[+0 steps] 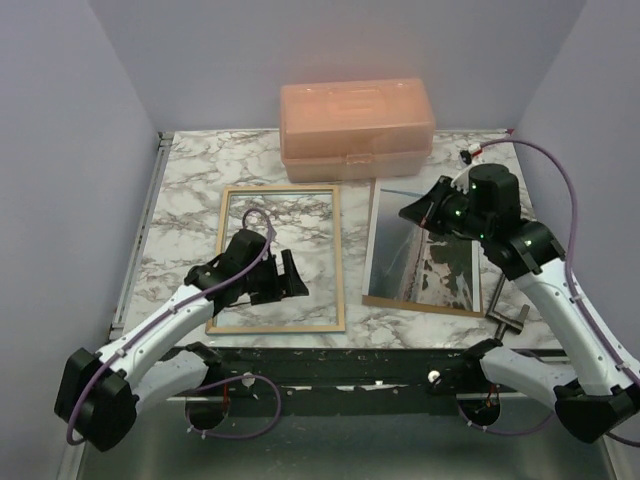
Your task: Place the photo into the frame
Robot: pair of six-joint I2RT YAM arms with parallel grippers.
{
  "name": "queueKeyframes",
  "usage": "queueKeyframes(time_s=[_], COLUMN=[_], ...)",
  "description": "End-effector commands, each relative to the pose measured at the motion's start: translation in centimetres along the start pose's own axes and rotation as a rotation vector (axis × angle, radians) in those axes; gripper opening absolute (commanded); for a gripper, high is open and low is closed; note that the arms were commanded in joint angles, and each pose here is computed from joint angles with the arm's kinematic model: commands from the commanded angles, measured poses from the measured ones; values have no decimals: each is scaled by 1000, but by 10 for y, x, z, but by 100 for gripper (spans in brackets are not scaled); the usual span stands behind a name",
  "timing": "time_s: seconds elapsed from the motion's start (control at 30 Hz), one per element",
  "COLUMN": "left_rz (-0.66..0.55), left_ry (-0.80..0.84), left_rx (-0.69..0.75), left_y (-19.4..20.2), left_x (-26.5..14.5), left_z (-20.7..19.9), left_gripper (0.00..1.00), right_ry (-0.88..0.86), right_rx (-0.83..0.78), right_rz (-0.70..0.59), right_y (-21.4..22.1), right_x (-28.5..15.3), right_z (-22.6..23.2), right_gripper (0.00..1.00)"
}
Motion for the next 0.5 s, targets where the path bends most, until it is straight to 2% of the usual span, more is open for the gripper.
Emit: queueKeyframes(time_s=[0.0, 0.27, 0.47], left_rz=[14, 87, 129], left_ry=[-6, -60, -109], left_rx=[30, 78, 119], left_y=[-7, -8, -8], left_x=[13, 59, 97], left_z=[-25, -56, -73], left_gripper=[81, 80, 73], right_ry=[115, 179, 254], right_rx=[-61, -102, -120], right_rz=[-98, -255, -326], right_y=[-29, -65, -74], right_x=[-43, -99, -128], right_z=[0, 9, 3], right_gripper=[0, 1, 1])
Point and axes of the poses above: each gripper's point midway between its finger pads, its own x axis out along the fingers, its own z axis along the line the jaws close on, y = z × x, the point moved 4 cm from there along -x, back along the fingers, and after that the axes turned 8 degrees about -x, right-handed, at the moved point
